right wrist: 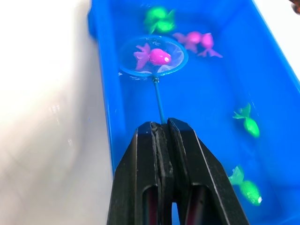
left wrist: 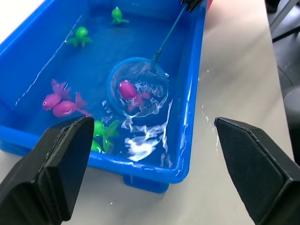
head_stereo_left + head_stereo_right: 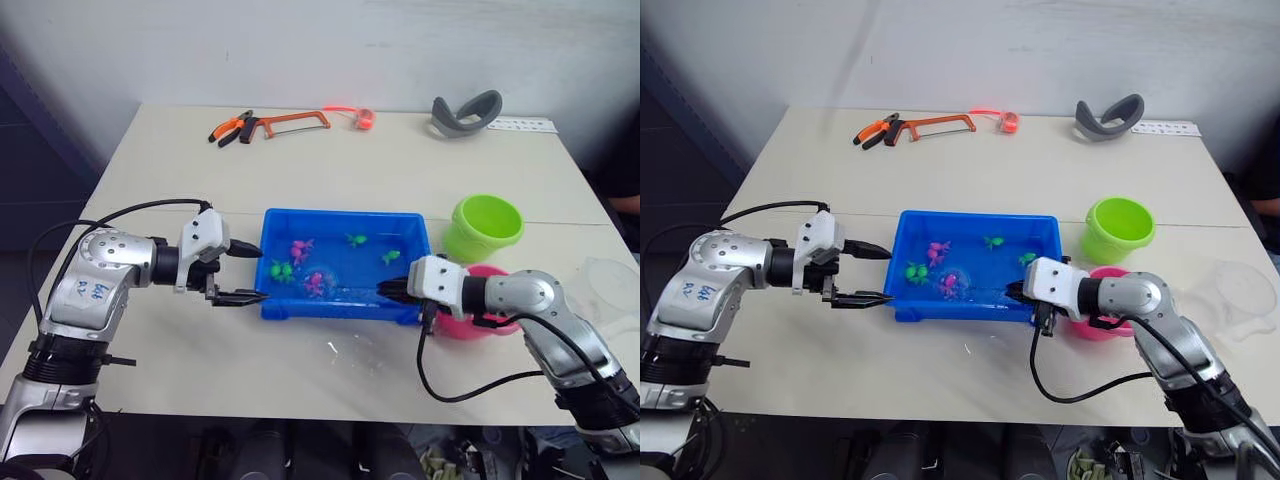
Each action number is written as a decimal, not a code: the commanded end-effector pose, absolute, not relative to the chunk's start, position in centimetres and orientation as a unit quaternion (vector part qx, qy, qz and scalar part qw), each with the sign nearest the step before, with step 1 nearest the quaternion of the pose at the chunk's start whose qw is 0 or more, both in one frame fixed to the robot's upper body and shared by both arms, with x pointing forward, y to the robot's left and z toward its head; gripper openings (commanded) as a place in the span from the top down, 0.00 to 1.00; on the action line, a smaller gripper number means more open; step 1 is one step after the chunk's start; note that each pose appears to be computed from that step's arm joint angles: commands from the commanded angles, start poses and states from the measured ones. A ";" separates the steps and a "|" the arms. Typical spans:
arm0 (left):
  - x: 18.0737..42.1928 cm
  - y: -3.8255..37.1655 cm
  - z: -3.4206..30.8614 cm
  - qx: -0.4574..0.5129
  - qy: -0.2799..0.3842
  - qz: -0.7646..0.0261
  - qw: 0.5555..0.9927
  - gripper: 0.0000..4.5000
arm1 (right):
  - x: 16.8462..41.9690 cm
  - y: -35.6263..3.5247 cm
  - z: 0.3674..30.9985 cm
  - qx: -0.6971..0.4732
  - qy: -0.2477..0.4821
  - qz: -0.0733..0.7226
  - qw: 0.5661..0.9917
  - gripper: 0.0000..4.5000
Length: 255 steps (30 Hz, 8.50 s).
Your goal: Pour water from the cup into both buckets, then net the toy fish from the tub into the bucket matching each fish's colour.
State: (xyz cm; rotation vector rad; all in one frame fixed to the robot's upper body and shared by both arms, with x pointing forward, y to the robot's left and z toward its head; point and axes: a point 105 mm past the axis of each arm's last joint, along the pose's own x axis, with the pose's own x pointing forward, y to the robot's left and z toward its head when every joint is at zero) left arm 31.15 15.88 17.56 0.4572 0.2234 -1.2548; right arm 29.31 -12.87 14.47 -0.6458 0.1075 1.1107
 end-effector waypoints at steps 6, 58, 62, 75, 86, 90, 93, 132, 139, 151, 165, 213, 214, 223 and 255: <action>32.1 13.1 19.8 0.160 0.051 -0.621 0.766 0.01 | 27.6 -15.2 17.6 -0.213 0.052 0.451 0.865 1.00; 33.6 4.1 21.4 0.125 -0.020 -0.753 0.646 0.01 | 15.9 -29.5 21.8 -0.818 0.053 0.140 0.556 1.00; 34.1 5.1 20.8 0.134 -0.006 -0.737 0.663 0.01 | 16.3 -30.6 22.4 -0.683 0.042 0.107 0.721 1.00; 33.5 13.6 19.4 0.146 0.067 -0.632 0.758 0.01 | 23.3 -18.7 20.0 -0.166 0.065 0.374 0.910 1.00; 31.5 16.7 19.6 0.163 0.075 -0.554 0.813 0.01 | 28.7 -13.5 15.5 -0.118 0.187 0.479 0.849 1.00; 31.2 17.2 19.7 0.163 0.075 -0.538 0.823 0.01 | 30.2 -12.6 14.4 -0.119 0.201 0.482 0.844 1.00; 31.0 17.3 19.8 0.161 0.074 -0.531 0.829 0.01 | 31.5 -12.2 13.6 -0.127 0.206 0.476 0.845 1.00; 32.8 9.7 20.8 0.113 0.027 -0.668 0.735 0.01 | 23.5 -17.8 22.0 -0.199 0.023 0.364 0.909 1.00; 32.4 6.2 21.0 0.113 0.011 -0.737 0.667 0.01 | 18.9 -22.3 22.9 -0.202 0.050 0.266 0.941 1.00; 32.2 3.4 20.9 0.117 -0.011 -0.778 0.616 0.01 | 14.7 -27.0 21.7 -0.361 0.129 0.146 0.912 1.00; 33.4 3.5 21.1 0.110 -0.020 -0.764 0.635 0.01 | 15.9 -29.8 21.6 -0.783 0.121 0.143 0.593 1.00; 31.6 14.1 20.4 0.139 0.046 -0.569 0.809 0.01 | 34.0 -16.2 14.7 -0.004 0.181 0.301 0.936 1.00; 31.7 14.0 20.5 0.139 0.044 -0.571 0.808 0.01 | 34.0 -16.2 14.9 -0.003 0.178 0.300 0.937 1.00; 32.4 12.5 20.4 0.137 0.033 -0.595 0.791 0.01 | 32.7 -16.5 15.8 -0.032 0.157 0.298 0.941 1.00; 33.3 10.5 20.7 0.127 0.014 -0.634 0.763 0.01 | 28.0 -17.6 17.6 -0.179 0.102 0.311 0.928 1.00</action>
